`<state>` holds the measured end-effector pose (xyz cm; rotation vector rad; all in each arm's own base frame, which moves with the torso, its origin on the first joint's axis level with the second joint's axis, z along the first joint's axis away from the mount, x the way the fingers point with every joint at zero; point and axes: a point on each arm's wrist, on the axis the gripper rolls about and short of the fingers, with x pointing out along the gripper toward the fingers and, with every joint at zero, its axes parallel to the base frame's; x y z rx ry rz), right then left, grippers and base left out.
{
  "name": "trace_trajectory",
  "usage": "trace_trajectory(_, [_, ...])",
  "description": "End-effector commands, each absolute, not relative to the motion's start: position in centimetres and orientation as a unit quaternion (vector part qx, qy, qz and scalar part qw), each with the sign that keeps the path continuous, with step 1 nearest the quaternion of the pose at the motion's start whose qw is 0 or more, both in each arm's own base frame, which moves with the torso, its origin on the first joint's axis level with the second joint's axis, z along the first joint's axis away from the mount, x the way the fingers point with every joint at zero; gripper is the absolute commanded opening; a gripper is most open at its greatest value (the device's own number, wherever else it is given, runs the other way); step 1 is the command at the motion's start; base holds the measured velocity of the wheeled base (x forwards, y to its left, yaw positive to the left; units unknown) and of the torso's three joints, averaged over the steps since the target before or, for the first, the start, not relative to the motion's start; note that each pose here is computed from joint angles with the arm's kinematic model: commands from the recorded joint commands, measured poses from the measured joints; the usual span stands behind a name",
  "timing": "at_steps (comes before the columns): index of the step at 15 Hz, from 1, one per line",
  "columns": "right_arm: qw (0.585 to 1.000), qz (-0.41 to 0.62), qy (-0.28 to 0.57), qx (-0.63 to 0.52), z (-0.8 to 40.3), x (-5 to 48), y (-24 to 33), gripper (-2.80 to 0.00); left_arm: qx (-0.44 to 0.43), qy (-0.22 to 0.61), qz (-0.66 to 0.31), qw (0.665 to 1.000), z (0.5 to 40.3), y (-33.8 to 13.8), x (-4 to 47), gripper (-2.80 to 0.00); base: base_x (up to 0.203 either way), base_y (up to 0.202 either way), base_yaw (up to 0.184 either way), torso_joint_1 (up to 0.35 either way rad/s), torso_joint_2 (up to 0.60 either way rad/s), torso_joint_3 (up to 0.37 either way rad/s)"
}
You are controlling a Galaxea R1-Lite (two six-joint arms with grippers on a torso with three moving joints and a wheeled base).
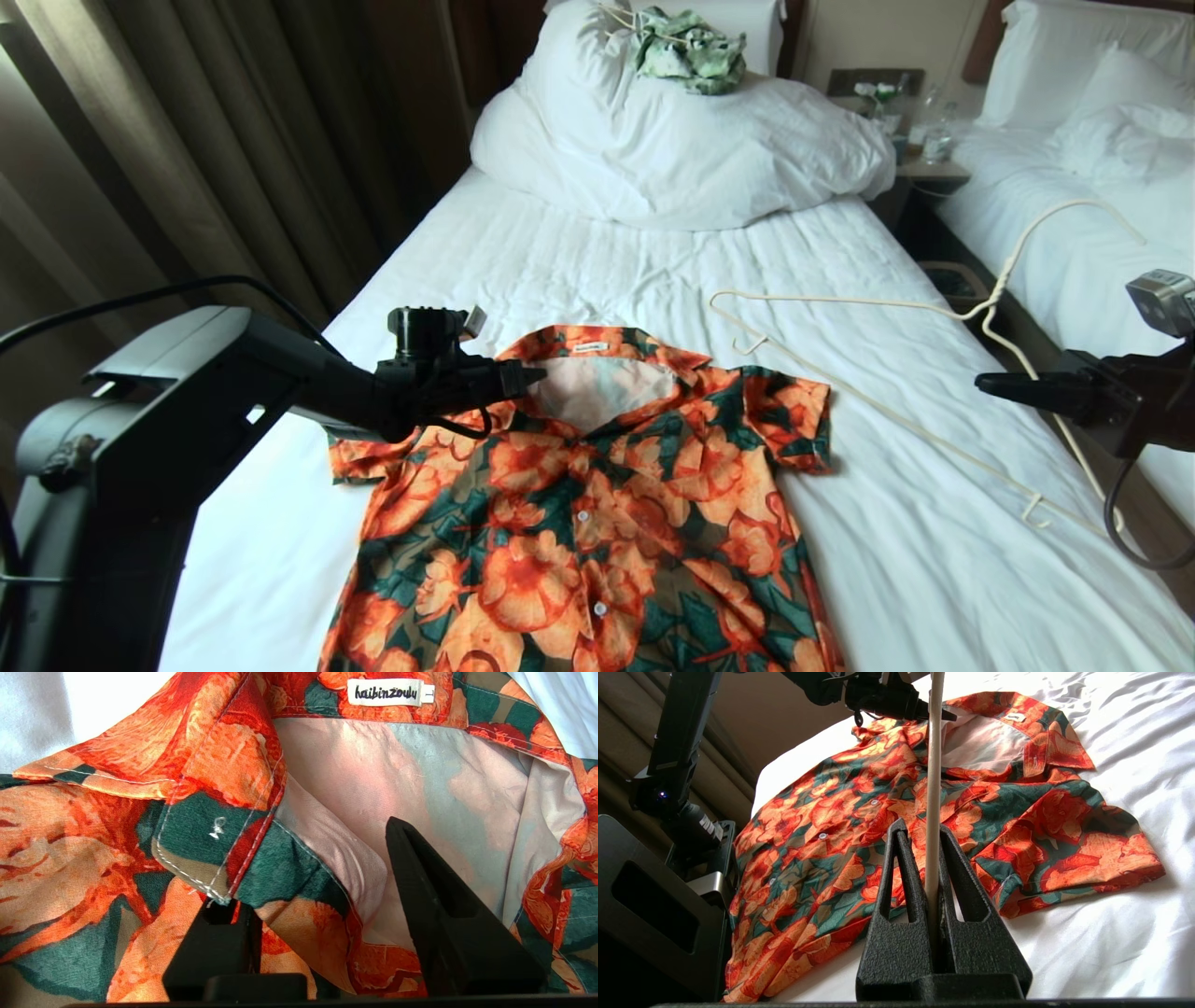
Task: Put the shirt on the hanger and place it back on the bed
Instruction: Lift the shirt and hanger
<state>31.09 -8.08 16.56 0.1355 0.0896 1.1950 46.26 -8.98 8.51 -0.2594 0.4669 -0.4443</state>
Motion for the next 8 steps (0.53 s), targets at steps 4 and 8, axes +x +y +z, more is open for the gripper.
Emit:
trace_trajectory(4, [0.819,0.568,0.042,0.062,16.5,31.2,-7.9,-2.8,-0.13,0.223,-0.214,0.942,9.2,-9.0,46.0,-2.8,0.0,0.0,0.0,0.0,0.0,0.0])
trace_trajectory(8, [0.81,0.581,0.047,0.066,16.1,31.5,-6.9,-2.8,-0.138,0.204,-0.206,0.947,12.1,-9.1,44.4,-2.8,0.0,0.0,0.0,0.0,0.0,0.0])
